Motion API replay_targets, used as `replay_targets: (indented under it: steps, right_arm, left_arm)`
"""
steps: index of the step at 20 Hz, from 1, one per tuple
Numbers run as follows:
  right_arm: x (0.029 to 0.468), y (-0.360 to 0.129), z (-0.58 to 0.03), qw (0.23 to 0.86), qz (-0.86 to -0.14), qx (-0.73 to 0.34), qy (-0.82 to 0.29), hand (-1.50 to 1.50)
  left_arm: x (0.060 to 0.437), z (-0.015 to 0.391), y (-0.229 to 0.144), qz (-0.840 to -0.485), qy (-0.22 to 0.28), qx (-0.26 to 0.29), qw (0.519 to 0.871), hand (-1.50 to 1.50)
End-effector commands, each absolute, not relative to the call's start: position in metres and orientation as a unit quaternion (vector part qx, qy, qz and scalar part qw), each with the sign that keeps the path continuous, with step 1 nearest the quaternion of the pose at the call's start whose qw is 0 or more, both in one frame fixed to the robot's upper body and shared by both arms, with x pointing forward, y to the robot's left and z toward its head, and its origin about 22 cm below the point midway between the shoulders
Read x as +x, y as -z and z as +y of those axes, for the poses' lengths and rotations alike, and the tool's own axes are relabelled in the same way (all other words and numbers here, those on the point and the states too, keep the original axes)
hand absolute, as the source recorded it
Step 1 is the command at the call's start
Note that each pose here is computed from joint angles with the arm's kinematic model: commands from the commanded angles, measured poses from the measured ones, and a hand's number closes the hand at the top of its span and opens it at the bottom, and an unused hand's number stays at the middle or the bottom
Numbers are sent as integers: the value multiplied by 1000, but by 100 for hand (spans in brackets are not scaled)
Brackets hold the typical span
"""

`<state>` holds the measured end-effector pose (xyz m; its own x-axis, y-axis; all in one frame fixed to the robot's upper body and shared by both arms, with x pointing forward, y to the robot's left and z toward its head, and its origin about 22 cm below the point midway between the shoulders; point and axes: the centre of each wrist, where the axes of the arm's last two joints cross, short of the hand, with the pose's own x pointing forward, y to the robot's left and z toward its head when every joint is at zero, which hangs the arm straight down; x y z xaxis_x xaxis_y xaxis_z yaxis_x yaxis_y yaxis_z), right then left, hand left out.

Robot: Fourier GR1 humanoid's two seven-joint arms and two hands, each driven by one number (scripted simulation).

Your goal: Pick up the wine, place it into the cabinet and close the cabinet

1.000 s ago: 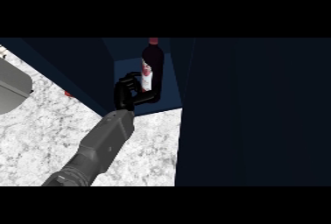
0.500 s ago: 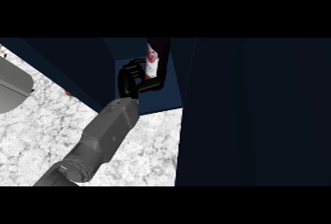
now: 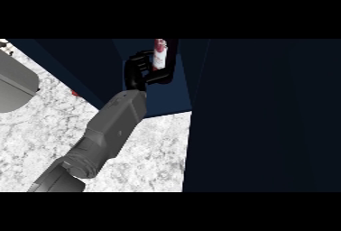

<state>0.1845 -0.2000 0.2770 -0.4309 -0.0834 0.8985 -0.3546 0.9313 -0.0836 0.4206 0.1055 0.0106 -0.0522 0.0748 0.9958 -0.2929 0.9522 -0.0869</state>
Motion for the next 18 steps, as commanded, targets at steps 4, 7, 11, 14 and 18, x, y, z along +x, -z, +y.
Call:
replay_targets:
  steps: [4,7,11,14,18]
  right_arm:
    - [177,-274,-203,516,-836,134,-131,-150]
    - [182,-274,-205,517,-836,128,-132,-150]
    - [179,-274,-204,510,-839,134,-131,-150]
    - [182,-275,-205,514,-837,128,-138,-150]
    - [179,-276,-205,513,-837,133,-136,-150]
  left_arm:
    - [427,100,-24,-695,-152,76,699,150]
    - [428,101,-24,-697,-144,88,697,150]
    - [435,129,-28,-721,-79,169,667,150]
    - [428,130,-14,-724,-35,229,650,150]
    - [435,152,-24,-717,-29,256,648,150]
